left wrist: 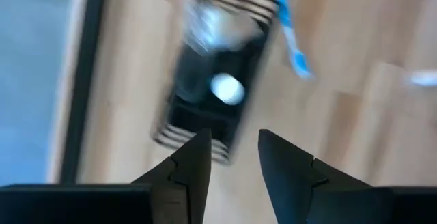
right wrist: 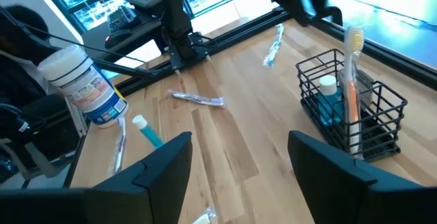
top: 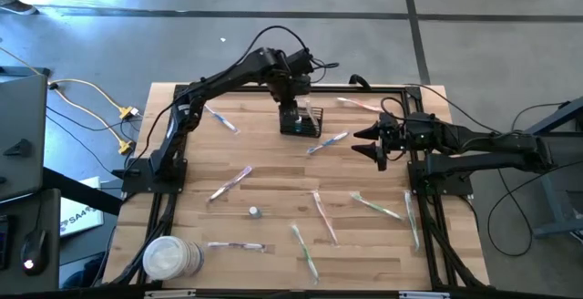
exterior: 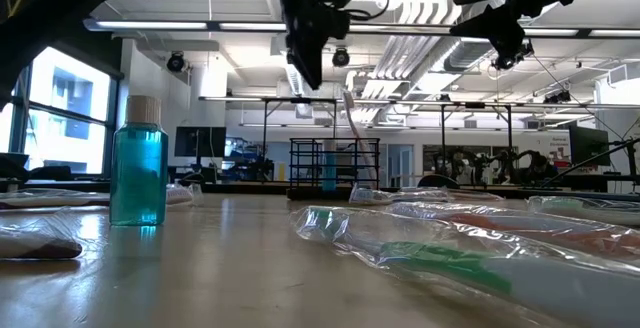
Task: Pick & Place toothbrushing station
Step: Put the middle green toothbrush into the mesh organizer
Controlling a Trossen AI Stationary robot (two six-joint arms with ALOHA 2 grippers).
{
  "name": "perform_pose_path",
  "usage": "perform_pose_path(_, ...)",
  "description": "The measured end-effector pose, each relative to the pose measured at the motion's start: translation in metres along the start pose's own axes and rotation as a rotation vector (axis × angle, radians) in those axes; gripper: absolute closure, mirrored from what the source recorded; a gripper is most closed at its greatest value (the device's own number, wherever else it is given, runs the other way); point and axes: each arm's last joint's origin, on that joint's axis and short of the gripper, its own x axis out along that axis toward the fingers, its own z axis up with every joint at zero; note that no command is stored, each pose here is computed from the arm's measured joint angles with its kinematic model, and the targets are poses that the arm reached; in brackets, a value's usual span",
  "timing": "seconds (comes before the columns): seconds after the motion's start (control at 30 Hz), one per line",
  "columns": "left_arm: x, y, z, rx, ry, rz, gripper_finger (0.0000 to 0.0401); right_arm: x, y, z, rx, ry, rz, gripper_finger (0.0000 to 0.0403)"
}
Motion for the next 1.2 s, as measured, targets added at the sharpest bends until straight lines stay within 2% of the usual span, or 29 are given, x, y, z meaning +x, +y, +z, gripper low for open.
perform_pose_path(0.17, -0.027, -0.011, -0.009, -0.044, -0.029, -0.113, 0.0279, 0.000, 0.002, -0.001, 0.057, 0.028, 0.065, 0.0167)
perform_pose_path(0.33, -0.059, -0.027, -0.016, -0.059, -0.099, -0.136, 0.0279, -0.001, 0.005, -0.002, 0.115, 0.082, 0.179, 0.0167)
perform_pose_path(0.47, -0.086, -0.048, -0.025, -0.062, -0.155, -0.156, 0.0279, -0.002, 0.009, -0.010, 0.183, 0.204, 0.271, 0.0167)
perform_pose_path(0.77, -0.132, -0.102, -0.043, -0.012, -0.274, -0.210, 0.0279, -0.007, 0.021, -0.034, 0.286, 0.461, 0.286, 0.0167)
perform_pose_path(0.93, -0.136, -0.128, -0.048, 0.001, -0.263, -0.171, 0.0279, -0.011, 0.024, -0.043, 0.281, 0.550, 0.262, 0.0167)
perform_pose_path(1.2, -0.139, -0.167, -0.055, 0.017, -0.261, -0.204, 0.0279, -0.005, 0.033, -0.054, 0.303, 0.628, 0.217, 0.0174)
